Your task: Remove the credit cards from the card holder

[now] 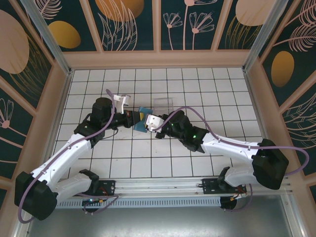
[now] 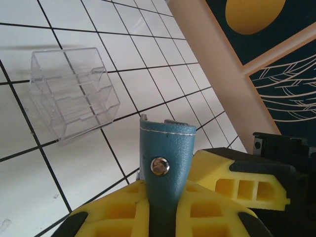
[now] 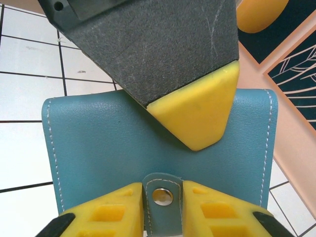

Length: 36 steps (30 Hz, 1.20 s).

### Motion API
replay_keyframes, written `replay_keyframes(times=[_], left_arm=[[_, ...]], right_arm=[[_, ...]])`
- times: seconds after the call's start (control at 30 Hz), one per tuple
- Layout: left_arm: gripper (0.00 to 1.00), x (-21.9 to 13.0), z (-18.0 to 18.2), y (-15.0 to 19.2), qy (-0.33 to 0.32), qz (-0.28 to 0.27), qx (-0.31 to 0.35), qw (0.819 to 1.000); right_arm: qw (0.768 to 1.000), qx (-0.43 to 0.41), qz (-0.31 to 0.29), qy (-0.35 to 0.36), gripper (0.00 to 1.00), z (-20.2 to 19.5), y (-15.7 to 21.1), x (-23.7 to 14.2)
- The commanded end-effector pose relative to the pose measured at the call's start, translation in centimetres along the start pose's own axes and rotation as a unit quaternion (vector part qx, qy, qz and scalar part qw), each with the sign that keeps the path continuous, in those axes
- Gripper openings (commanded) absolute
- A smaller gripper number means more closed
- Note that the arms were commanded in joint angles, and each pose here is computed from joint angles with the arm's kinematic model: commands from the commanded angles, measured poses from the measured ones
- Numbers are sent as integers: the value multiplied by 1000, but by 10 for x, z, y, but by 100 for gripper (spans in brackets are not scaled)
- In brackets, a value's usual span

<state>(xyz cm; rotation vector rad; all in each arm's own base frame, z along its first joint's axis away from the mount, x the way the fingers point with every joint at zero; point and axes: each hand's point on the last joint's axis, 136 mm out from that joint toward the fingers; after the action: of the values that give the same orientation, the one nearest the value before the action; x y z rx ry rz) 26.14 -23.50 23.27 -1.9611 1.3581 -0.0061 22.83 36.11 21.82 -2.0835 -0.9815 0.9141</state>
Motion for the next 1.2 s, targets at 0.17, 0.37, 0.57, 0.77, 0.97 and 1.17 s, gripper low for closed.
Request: replay_keyframes(times=[0.17, 0.37, 0.57, 0.77, 0.97, 1.17], left_arm=[[0, -6, -27, -10, 46, -8, 2, 999], [0, -11, -34, -16, 49, -18, 4, 999], [0, -15, -39, -21, 51, -27, 5, 998], [0, -19, -45, -25, 57, -36, 8, 998], [0, -23, -50, -29, 62, -45, 20, 997], [0, -23, -55, -31, 74, -46, 27, 996]], right_arm=[[999, 3, -11, 31, 18, -15, -9, -3], [999, -6, -14, 39, 16, -16, -8, -15], [998, -15, -28, 53, 14, -15, -7, -31], [998, -18, -39, 53, 16, -10, -6, -44], [995, 40, -44, 75, 31, -21, -11, -61], [975, 137, -143, 105, 53, -50, -61, -92]])
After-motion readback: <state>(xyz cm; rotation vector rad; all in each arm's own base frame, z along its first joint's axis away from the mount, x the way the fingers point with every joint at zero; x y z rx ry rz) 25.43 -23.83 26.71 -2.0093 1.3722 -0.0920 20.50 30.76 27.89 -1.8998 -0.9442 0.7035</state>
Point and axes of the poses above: each hand's point on the last joint's axis, 136 mm out from that joint toward the fingers, its own x axis out along the fingers, its own z axis along the line the jaws close on, y = z × x, and after that the axes turned 5 degrees about -x, right-handed
